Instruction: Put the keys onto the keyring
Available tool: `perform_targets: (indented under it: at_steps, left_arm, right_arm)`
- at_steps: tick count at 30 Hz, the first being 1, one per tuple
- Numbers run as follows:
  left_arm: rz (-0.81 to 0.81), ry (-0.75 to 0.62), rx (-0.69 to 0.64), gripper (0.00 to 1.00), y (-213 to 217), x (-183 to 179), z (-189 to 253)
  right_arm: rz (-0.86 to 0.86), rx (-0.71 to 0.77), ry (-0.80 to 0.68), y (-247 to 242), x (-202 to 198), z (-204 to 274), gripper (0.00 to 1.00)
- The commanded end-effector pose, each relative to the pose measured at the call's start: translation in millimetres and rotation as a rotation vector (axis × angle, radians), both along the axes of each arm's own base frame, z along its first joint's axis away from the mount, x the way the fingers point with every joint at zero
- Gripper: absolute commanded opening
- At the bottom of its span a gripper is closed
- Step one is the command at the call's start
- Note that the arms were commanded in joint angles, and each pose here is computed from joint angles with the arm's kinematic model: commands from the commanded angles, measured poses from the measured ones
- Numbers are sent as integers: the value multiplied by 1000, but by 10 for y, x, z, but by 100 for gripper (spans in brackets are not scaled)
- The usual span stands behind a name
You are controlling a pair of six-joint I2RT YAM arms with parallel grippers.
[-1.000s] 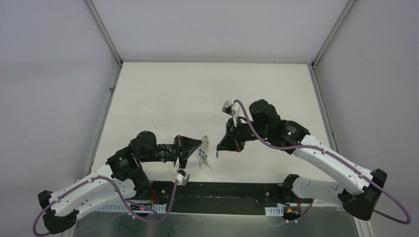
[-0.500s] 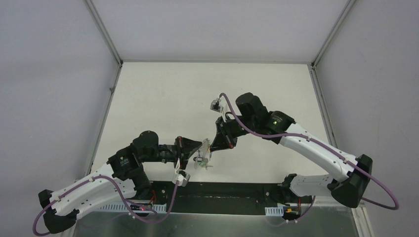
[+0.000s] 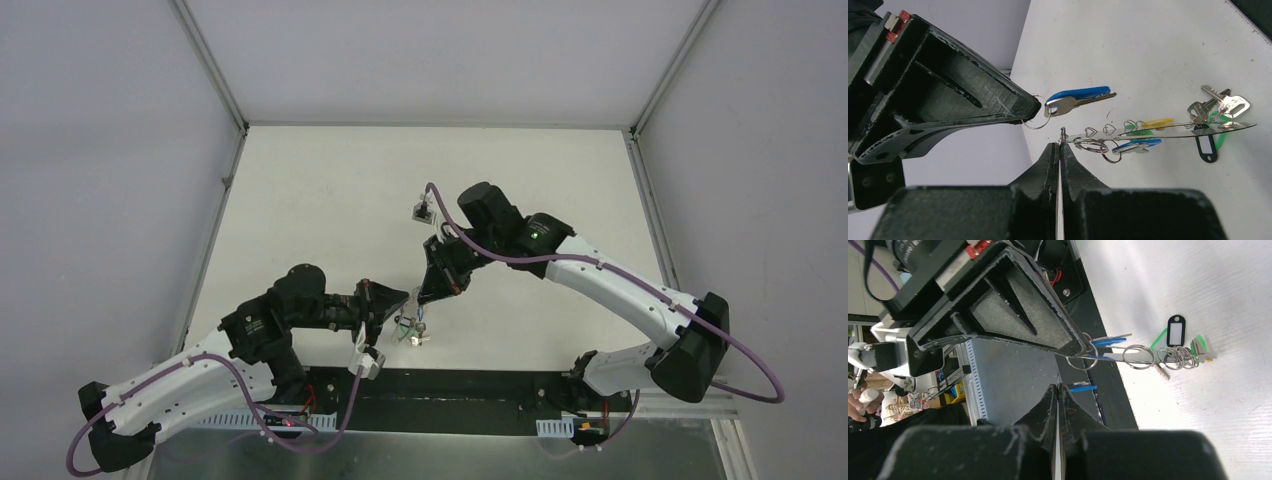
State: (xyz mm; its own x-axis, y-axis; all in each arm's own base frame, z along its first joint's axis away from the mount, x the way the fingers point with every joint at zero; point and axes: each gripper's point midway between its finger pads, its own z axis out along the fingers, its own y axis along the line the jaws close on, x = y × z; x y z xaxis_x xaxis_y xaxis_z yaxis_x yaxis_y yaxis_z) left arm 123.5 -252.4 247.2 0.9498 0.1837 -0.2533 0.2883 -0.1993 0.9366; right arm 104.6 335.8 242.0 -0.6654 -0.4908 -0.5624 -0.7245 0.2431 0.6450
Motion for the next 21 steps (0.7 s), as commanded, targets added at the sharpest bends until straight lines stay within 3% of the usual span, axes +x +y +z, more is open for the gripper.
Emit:
perform_targets:
  at_steps: [1, 21]
  left_arm:
    - [-52, -56, -91, 0, -39, -89, 396]
    - [-59, -45, -85, 0, -32, -111, 418]
  right_arm:
    - [-17, -6, 0, 21, 47, 79, 0]
    - [-20, 33, -5, 108, 88, 137, 0]
